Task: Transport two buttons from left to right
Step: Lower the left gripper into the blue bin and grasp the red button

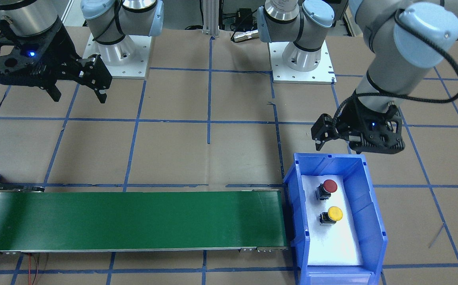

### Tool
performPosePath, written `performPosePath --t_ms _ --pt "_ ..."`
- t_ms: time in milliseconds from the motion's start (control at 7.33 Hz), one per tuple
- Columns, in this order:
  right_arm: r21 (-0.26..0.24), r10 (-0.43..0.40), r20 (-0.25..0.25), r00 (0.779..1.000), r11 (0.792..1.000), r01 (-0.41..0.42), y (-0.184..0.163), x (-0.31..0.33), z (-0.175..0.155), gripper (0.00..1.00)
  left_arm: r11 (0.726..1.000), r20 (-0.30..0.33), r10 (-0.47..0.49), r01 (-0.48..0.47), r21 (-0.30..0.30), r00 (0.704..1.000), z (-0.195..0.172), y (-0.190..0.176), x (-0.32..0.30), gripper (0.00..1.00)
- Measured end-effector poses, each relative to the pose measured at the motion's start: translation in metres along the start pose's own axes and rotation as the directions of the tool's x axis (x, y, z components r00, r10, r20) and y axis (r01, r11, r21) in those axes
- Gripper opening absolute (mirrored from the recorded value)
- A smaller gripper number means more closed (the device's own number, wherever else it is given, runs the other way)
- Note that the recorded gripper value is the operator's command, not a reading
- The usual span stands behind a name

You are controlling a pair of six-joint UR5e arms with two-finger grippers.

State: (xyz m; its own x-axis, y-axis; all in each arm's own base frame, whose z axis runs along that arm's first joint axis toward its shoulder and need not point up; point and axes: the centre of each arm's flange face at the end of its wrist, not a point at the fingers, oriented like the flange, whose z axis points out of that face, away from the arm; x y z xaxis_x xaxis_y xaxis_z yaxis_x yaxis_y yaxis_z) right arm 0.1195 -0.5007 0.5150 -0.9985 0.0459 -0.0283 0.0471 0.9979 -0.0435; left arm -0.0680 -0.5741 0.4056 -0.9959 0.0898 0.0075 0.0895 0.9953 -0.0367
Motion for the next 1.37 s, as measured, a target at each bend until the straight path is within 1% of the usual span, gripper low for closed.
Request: performPosePath --t_ms 137,410,683,819,956,1365 --pt "-0.002 0.000 0.000 1.000 1.000 0.000 0.000 0.000 0.001 1.00 1.000 -0.001 0.009 -0.009 -0.014 1.000 0.029 -0.012 -0.011 0.99" --pt "-0.006 -0.001 -0.001 1.000 1.000 0.001 0.000 0.000 0.004 1.00 1.000 0.000 0.017 -0.017 -0.018 1.000 0.080 -0.020 -0.026 0.97" --pt "-0.008 -0.001 -0.003 1.000 1.000 0.001 0.001 0.000 0.004 1.00 0.999 -0.001 0.020 -0.020 -0.025 1.000 0.120 -0.019 -0.033 0.95" --pt "-0.008 0.000 -0.003 1.000 1.000 0.000 0.001 0.001 0.005 1.00 0.999 -0.004 0.020 -0.020 -0.034 1.000 0.133 -0.019 -0.034 0.93" --pt "-0.008 0.000 -0.004 1.000 1.000 0.000 0.000 0.001 0.005 1.00 0.999 -0.006 0.019 -0.020 -0.043 1.000 0.142 -0.019 -0.034 0.87" --pt "-0.007 0.000 -0.005 1.000 1.000 0.000 0.000 0.001 0.004 1.00 0.999 -0.007 0.019 -0.019 -0.049 1.000 0.149 -0.018 -0.034 0.45"
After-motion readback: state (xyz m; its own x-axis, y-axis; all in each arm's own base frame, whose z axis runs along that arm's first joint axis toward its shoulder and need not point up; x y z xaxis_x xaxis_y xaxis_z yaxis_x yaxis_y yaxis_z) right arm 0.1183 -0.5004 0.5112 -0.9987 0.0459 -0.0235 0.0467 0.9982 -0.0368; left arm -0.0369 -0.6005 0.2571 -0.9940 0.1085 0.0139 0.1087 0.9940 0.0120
